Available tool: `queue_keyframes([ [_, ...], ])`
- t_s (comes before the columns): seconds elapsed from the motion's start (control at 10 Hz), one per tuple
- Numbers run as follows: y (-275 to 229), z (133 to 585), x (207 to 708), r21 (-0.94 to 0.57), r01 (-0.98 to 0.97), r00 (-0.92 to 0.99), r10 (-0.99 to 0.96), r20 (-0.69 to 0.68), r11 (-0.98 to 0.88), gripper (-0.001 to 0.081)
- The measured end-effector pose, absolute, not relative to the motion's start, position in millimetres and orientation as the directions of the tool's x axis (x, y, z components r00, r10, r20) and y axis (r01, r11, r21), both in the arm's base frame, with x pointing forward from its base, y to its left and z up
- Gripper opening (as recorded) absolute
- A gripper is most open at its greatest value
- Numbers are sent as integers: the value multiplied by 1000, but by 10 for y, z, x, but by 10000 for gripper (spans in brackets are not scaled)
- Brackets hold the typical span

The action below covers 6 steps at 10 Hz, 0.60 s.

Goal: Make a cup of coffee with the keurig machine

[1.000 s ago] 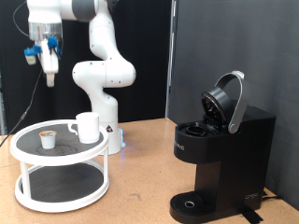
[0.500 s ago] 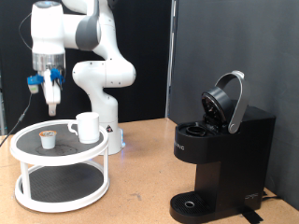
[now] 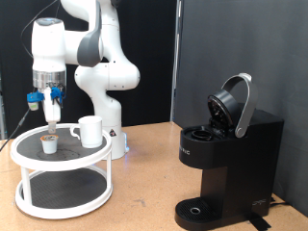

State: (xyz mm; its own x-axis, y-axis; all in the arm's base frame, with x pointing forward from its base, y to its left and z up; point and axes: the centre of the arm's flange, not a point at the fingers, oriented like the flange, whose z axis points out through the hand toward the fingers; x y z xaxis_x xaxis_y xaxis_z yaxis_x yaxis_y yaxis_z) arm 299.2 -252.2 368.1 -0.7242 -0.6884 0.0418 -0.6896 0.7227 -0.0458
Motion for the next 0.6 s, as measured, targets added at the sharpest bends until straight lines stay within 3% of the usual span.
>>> queue_keyframes([
  [0.6,-2514,3440,2928,-65,-702,-712,-700,58,709,734],
])
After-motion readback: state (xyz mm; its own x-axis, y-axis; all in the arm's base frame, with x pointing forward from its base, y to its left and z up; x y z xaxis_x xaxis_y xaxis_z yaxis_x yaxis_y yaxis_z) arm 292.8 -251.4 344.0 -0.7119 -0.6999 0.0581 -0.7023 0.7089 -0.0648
